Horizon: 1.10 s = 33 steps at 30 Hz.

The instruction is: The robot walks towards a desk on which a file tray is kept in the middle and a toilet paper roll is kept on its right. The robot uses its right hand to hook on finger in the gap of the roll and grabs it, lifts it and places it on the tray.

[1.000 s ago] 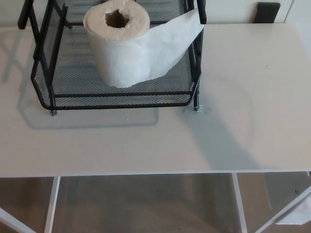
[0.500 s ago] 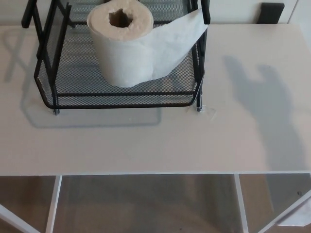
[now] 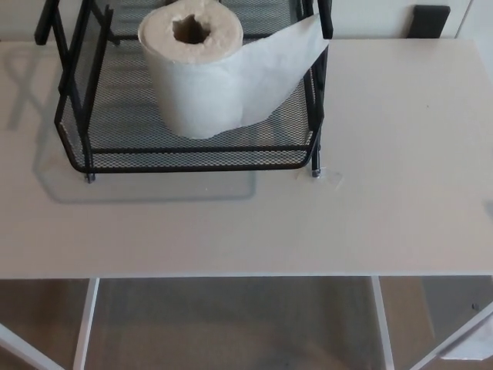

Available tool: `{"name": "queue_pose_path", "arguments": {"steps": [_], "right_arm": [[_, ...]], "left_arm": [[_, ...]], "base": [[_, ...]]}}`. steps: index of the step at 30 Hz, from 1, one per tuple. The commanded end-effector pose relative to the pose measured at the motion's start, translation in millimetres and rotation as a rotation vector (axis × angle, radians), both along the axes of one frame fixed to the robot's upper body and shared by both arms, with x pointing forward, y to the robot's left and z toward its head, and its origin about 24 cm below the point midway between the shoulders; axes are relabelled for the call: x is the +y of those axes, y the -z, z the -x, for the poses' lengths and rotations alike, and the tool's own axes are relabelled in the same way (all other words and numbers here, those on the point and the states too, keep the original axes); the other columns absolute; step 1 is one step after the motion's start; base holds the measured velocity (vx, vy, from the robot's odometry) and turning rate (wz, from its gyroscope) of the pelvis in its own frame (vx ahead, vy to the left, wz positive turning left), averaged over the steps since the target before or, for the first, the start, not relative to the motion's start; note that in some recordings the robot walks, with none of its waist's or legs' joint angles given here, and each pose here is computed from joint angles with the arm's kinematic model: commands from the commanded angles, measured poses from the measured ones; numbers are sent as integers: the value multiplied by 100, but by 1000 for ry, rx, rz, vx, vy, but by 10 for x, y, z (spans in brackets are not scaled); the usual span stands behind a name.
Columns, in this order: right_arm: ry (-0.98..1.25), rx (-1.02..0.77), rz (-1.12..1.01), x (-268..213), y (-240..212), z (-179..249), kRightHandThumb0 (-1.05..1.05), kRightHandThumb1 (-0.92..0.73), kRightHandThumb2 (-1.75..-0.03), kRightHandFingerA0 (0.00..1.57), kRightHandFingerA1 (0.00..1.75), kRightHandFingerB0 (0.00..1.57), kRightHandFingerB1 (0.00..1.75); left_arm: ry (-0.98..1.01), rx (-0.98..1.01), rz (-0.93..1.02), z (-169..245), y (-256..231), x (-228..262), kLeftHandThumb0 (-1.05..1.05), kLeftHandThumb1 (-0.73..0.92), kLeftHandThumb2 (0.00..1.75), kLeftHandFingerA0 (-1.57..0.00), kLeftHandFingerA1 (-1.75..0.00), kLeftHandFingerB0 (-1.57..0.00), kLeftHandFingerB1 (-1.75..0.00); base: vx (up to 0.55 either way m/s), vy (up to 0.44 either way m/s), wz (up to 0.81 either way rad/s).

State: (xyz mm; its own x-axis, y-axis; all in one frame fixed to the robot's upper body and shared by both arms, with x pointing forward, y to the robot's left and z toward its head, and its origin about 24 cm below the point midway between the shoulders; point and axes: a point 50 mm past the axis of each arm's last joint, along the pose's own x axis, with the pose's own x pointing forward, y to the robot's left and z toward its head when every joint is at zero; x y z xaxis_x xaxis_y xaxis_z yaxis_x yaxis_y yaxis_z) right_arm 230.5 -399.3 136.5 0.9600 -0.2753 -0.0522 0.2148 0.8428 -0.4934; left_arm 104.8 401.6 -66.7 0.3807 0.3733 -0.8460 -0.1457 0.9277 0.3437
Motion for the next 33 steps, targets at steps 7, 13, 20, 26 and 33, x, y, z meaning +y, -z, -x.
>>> {"name": "queue_pose_path", "arguments": {"steps": [7,13,20,26,33], "right_arm": [[891,365,-773,-51,1818,1512,-50,-46,-78,12,67,0,14],[751,622,-484,-54,1921,1534,-55,-72,-61,26,52,0,13],[657,749,-312,-66,1920,1487,-57,-52,-92,0,48,0,30],[477,845,-194,-24,1941,1459,-60,-65,-61,6,39,15,28],[473,848,-187,-24,1949,1454,-60,-65,-61,6,39,15,28]], "left_arm": [[-177,-93,31,140,-40,132,-92,71,115,-31,-75,-6,-57],[-138,-79,3,101,-69,143,-85,70,117,-32,-74,-9,-60],[-139,-74,-7,88,-55,135,-88,92,77,-33,-79,-11,-63],[-127,-72,-10,75,-66,143,-91,74,120,-39,-76,-5,-58],[-83,-57,-24,48,-76,143,-86,78,123,-36,-73,-1,-54]], "base": [[0,0,0],[0,0,0],[0,0,0],[0,0,0],[0,0,0]]}}
